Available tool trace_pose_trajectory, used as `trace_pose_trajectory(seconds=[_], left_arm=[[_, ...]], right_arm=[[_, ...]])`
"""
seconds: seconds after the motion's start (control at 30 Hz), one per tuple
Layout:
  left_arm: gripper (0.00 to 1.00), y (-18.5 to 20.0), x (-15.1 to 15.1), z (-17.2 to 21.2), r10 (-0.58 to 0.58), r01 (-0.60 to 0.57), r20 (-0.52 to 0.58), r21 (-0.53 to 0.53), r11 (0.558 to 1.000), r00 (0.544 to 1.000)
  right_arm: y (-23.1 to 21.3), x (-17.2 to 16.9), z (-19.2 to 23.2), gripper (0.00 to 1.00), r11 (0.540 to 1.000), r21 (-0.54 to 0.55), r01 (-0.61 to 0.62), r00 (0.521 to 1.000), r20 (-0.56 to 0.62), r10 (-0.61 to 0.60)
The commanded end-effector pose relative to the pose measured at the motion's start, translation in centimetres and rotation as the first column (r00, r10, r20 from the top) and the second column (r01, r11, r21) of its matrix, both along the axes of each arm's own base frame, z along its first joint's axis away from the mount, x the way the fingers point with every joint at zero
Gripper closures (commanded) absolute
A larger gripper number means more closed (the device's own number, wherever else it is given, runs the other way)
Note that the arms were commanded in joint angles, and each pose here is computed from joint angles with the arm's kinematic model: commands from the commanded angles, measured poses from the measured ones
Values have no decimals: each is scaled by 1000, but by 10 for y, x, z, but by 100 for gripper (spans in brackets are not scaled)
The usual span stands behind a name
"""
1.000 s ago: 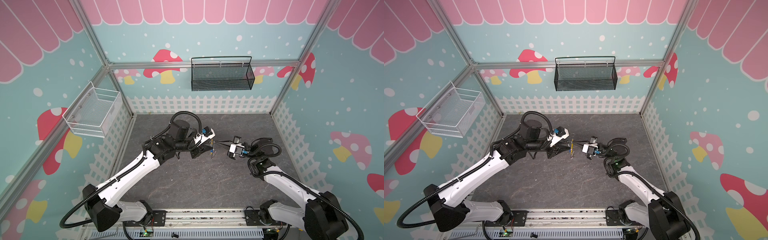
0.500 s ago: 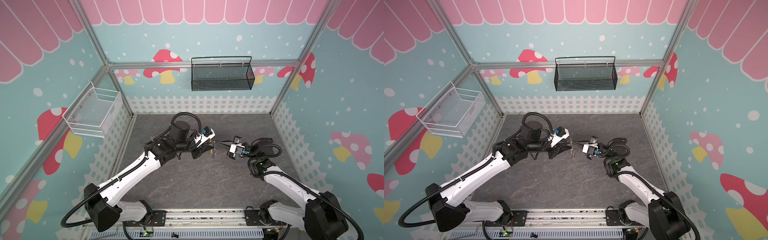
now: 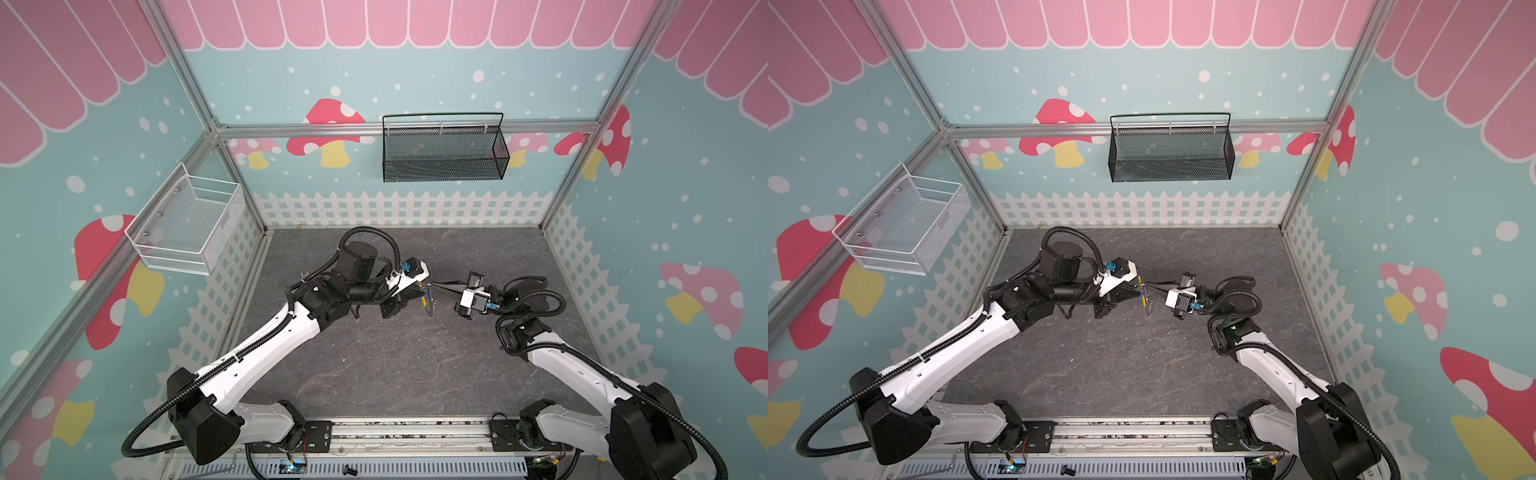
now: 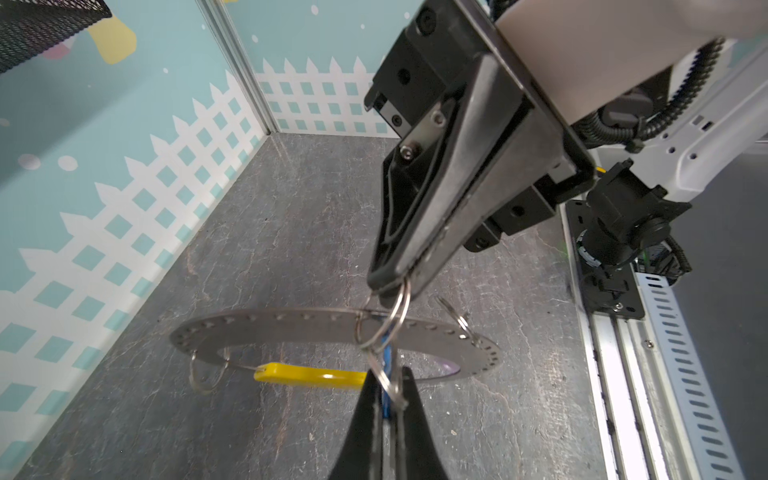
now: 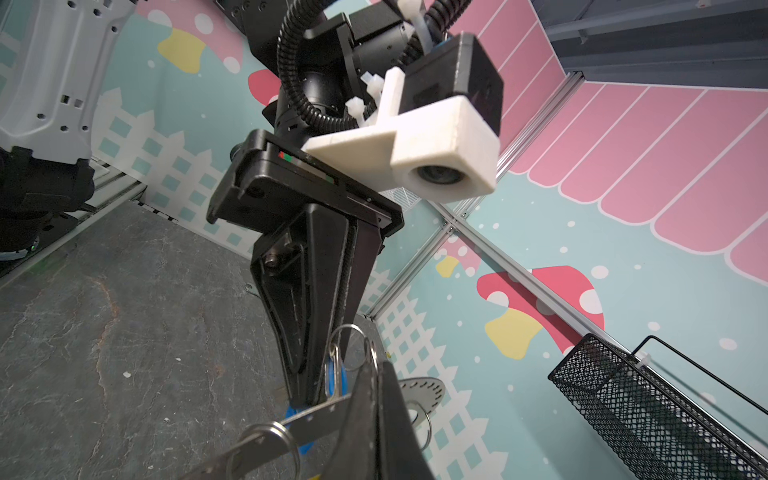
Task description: Put the keys on the keyring
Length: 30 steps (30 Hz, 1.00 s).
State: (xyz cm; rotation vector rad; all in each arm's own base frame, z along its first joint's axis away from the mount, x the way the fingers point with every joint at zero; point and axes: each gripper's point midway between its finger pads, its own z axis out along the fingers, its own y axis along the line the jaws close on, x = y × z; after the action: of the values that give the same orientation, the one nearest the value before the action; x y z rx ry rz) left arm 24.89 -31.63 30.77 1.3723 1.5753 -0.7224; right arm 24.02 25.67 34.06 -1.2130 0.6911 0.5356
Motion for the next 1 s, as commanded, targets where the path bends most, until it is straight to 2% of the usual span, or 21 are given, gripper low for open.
trace_pose_trajectory(seconds=[0.0,0.27,0.37,0.47,0.53,0.73,0.87,0.97], left_arm=[[100,0,-7,3,-65,65,2,-6,998,998],[100,7,-3,6,-78,77,-16,-27,997,997],[81,9,5,4,-41,41,-24,-17,999,999],[69,10,14,6,12,-13,-31,-31,999,999],[64,9,16,11,44,-45,-18,-58,997,999],[61,15,11,30,194,-176,112,-150,973,975],[62,16,4,43,198,-177,89,-200,964,976],[62,13,3,46,190,-174,64,-200,964,980]], right_arm=[[-1,-13,9,100,999,21,-40,998,49,39],[-3,-16,9,100,999,22,-41,998,52,40],[-2,-12,9,100,999,28,-28,999,35,27],[-4,-5,9,100,999,39,7,1000,13,-7],[-4,1,8,100,999,45,31,1000,-5,-31],[-3,9,3,100,998,30,50,998,-28,-49],[-2,10,2,100,998,24,51,998,-28,-50],[-1,10,1,100,999,17,46,999,-23,-46]])
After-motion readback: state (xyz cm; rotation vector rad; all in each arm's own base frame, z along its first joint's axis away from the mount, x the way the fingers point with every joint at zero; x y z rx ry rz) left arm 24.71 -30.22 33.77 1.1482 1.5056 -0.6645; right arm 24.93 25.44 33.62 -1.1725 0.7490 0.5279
